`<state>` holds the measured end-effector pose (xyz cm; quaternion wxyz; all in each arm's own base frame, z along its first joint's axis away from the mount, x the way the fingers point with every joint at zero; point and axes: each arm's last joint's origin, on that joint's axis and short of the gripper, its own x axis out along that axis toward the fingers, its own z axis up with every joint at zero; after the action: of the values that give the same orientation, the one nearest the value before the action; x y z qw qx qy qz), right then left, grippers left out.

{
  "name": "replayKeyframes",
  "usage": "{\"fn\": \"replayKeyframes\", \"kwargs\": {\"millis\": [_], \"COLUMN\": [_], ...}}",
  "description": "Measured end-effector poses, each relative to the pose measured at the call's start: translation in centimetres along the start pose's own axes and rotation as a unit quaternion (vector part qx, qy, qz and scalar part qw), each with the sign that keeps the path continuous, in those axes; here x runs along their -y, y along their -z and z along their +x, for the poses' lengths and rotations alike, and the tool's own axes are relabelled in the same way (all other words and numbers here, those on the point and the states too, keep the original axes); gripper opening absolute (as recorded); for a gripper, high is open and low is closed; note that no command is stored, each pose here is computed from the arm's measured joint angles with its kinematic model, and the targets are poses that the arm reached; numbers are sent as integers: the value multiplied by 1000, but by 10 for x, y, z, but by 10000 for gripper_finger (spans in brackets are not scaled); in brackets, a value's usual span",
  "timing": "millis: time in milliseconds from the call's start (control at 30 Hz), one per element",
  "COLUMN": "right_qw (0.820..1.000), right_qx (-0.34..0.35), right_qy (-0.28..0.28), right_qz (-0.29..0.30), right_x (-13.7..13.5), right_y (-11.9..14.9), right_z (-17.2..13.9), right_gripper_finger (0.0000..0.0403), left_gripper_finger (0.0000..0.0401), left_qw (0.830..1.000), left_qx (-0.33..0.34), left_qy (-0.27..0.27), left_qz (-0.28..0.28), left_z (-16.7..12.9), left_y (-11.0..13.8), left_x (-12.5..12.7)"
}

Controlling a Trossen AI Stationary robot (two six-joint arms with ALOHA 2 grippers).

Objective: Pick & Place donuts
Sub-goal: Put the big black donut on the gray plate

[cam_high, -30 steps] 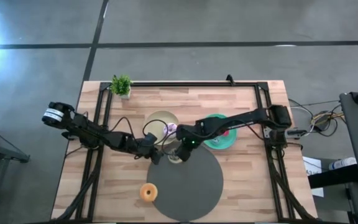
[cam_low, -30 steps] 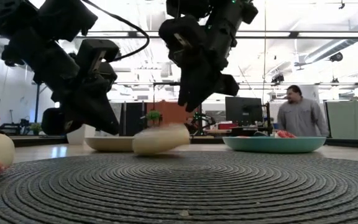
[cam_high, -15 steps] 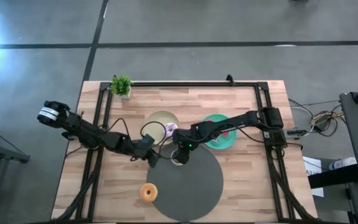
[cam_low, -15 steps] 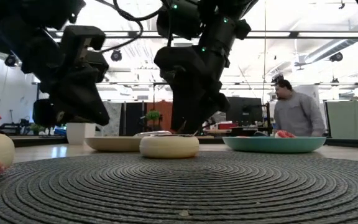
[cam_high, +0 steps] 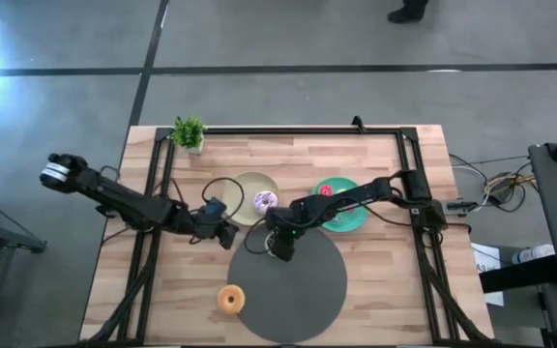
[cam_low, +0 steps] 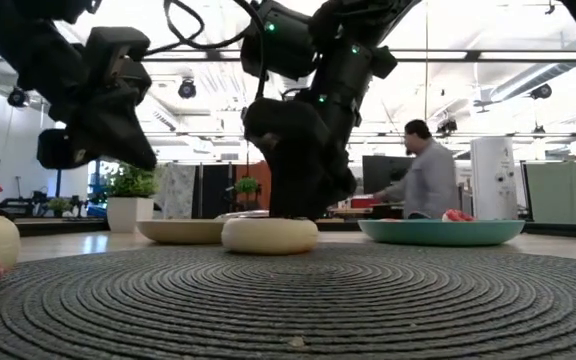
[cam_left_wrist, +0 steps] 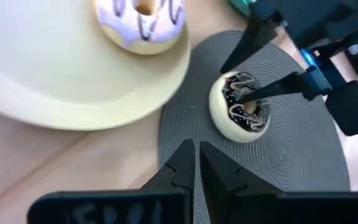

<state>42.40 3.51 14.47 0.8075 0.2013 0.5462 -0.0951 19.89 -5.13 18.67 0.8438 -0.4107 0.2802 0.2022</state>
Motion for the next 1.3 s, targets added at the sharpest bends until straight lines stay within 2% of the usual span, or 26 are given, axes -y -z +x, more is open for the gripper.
{"fn": "replayKeyframes", "kwargs": {"millis": [167,433,567,700,767,833,1000,1167,1300], "right_qw": [1000,1000,998,990,984,979,988,991,997], "right_qx": [6,13,56,140,179,205,141,129,63], "right_qy": [3,0,-19,-27,-3,4,-20,-1,22], "right_qz": [-5,-12,-21,-9,-6,8,61,39,37], "right_x": [1,1,-4,2,15,36,91,98,110], "right_y": [-3,-5,-24,-61,-81,-104,-137,-162,-162], "right_z": [-1,-3,-29,-71,-85,-86,-40,-19,0], "right_gripper_finger": [164,48,17,18,22,22,23,27,51], "left_gripper_finger": [0,0,0,0,0,0,0,0,0], "left_qw": [1000,998,998,997,997,996,996,996,997], "left_qx": [26,49,52,67,76,81,91,88,78], "left_qy": [-2,-25,-25,-25,-21,-20,-12,-4,-5], "left_qz": [-4,-2,-5,-8,-11,-12,-16,-24,-23], "left_z": [-16,-37,-46,-55,-59,-63,-69,-74,-77], "left_y": [-6,-10,-12,-14,-16,-17,-18,-18,-15], "left_x": [-5,-17,-21,-25,-26,-28,-30,-31,-33]}}
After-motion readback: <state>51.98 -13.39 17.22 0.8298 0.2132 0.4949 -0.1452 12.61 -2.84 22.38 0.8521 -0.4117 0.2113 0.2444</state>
